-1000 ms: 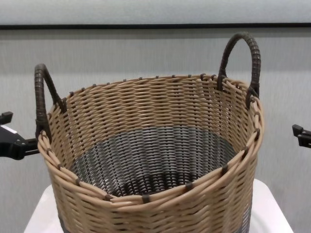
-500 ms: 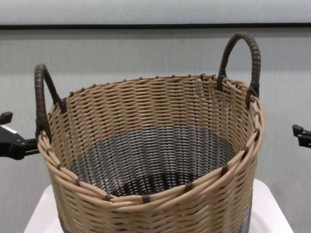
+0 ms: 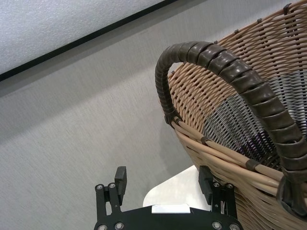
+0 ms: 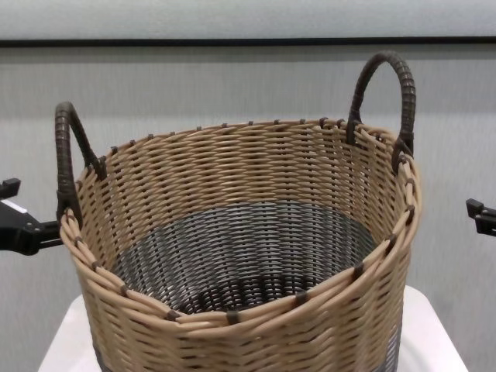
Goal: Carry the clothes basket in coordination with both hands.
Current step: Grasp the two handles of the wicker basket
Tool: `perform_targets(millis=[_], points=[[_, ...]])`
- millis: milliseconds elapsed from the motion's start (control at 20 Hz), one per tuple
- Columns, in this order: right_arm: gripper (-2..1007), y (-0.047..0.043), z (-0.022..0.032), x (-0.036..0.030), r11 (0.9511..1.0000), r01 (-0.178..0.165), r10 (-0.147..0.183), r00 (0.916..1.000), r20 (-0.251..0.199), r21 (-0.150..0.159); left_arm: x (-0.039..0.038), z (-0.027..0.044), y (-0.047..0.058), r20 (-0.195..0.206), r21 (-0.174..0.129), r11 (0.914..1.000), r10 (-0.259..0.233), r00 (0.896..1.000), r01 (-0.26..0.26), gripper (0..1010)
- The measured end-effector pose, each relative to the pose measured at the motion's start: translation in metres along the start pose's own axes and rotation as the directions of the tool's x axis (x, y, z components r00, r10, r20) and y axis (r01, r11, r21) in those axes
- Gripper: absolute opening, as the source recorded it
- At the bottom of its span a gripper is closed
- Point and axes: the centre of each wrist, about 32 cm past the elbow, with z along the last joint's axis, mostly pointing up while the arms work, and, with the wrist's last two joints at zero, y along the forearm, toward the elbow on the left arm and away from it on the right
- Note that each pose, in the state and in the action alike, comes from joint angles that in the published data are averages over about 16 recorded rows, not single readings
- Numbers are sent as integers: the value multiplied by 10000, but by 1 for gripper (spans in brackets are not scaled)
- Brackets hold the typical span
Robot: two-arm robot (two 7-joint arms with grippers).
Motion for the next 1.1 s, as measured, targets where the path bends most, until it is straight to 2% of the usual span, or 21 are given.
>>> perform_targets(millis=[800,1100], points=[[1005,0,0,-1,10000,4,-4,10000,4,-2,0,-1,1,-4,9,10000,4,10000,-4,1000],[1005,8,29,-27,9999,-120,120,9999,22,-24,14,-7,46,-177,211,9997,98,9998,-94,1000]])
